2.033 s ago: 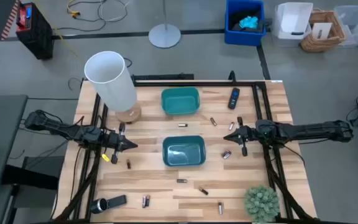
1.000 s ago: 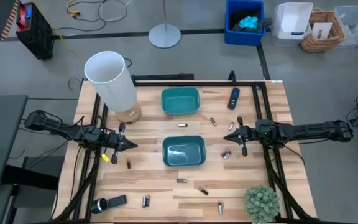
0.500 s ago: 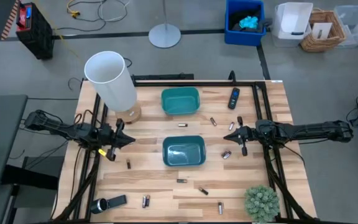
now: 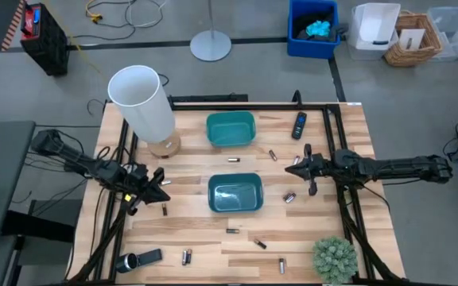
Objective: Sort batteries
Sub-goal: Put the black battery into the green bin
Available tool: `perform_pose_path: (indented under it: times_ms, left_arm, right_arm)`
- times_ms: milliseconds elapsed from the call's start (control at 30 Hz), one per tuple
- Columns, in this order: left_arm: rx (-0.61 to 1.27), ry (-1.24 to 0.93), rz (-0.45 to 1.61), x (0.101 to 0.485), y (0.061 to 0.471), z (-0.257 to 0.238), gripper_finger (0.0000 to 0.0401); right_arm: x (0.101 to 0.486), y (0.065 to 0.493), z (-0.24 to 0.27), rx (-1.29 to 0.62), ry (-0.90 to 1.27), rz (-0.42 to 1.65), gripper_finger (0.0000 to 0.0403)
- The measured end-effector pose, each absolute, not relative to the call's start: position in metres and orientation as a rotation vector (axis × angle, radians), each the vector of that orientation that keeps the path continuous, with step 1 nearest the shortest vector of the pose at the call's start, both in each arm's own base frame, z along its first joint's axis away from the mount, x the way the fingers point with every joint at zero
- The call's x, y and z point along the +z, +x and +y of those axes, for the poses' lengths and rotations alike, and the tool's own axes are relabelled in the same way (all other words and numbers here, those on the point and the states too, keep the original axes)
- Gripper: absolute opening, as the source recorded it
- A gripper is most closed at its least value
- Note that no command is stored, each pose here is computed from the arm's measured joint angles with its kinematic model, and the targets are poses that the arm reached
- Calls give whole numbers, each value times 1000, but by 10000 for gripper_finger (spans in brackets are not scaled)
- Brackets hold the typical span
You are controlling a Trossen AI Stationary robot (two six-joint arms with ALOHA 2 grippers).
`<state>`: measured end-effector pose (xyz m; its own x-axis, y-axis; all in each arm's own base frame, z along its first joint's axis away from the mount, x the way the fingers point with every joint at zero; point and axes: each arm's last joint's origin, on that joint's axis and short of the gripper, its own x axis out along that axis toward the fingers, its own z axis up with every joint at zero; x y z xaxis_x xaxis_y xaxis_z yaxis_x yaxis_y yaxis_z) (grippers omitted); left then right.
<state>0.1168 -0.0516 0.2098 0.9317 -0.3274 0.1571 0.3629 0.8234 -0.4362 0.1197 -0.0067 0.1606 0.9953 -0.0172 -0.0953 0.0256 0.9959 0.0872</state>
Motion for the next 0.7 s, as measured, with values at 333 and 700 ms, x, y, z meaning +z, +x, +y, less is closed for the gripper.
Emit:
perform_pose_path:
  times_ms: [333,700]
  left_arm:
    - [-133,-609,452,206,148,-92,0]
    - [-33,-814,685,184,172,-128,0]
  right_arm:
    - [172,121,-8,-25,236,-9,31]
    - [178,121,-8,-19,235,-62,31]
